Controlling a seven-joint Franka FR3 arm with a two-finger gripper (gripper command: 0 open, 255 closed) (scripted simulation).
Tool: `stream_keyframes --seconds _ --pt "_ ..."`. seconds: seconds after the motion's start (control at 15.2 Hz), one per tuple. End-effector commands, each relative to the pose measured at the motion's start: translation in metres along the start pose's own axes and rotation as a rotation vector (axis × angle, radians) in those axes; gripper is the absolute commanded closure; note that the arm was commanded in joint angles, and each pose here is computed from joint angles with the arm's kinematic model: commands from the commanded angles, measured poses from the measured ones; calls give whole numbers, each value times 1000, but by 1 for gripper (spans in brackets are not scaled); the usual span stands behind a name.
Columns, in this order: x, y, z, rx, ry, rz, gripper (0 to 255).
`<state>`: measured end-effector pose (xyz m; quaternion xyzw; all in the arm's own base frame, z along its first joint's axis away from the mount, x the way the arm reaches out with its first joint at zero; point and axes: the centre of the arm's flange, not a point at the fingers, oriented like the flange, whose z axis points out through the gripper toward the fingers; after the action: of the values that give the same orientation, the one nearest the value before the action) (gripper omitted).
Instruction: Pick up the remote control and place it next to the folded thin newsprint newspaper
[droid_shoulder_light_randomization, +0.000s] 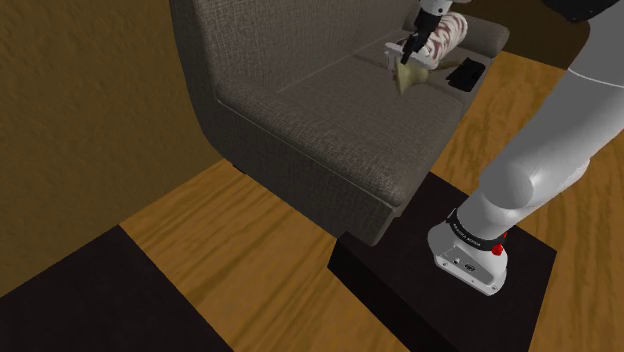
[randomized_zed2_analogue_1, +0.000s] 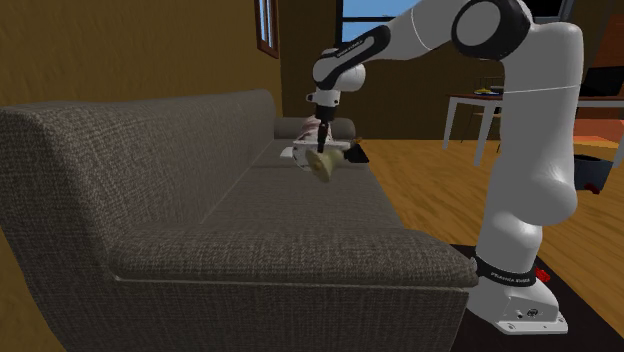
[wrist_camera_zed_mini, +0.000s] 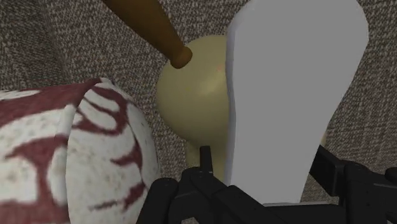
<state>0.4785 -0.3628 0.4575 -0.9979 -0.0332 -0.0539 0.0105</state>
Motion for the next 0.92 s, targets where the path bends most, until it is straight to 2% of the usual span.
stream_keyframes --seconds 0.0,0.86 --pt "-27 28 21 -36 -109 -37 255" --pt "-133 163 7 -36 -109 -37 255"
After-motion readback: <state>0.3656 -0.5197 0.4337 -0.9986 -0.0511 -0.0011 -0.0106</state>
